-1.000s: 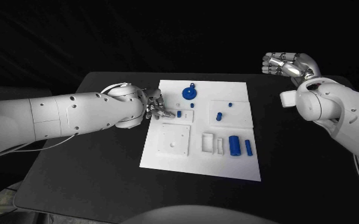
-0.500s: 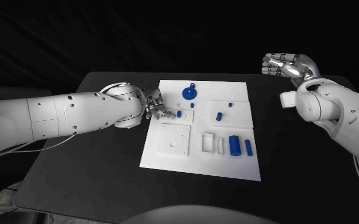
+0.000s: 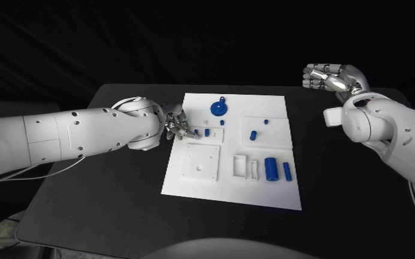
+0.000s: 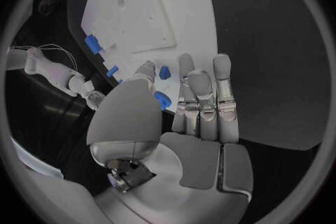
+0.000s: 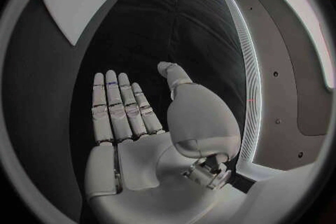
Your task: Assemble the parts on the task board
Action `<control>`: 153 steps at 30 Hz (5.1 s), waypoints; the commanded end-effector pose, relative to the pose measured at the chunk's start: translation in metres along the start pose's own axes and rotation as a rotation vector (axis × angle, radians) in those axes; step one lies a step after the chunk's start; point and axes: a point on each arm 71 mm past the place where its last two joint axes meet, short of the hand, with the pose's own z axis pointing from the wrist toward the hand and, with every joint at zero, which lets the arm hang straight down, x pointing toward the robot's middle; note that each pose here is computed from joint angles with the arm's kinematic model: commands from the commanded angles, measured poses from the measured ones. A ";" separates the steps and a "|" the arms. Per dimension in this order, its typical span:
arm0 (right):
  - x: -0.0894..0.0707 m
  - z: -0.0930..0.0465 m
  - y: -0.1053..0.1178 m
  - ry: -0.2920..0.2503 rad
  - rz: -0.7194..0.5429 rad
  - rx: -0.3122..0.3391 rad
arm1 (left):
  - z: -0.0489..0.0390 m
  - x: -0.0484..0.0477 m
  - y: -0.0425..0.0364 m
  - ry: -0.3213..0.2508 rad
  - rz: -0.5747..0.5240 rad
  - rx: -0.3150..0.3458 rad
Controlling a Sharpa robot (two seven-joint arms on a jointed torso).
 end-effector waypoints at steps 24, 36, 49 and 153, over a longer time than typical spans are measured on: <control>0.004 0.000 -0.002 0.023 0.001 -0.003 | -0.0174 -0.0715 -0.0704 -0.271 -0.085 0.517; 0.007 0.000 -0.001 0.032 0.005 -0.007 | 0.0123 -0.0396 -0.1074 -0.268 0.233 0.670; 0.007 0.000 0.001 0.034 0.005 -0.014 | 0.0299 -0.0168 -0.1148 -0.219 0.363 0.686; 0.009 -0.001 0.003 0.045 0.007 -0.018 | 0.0360 -0.0337 -0.0867 -0.214 0.289 0.571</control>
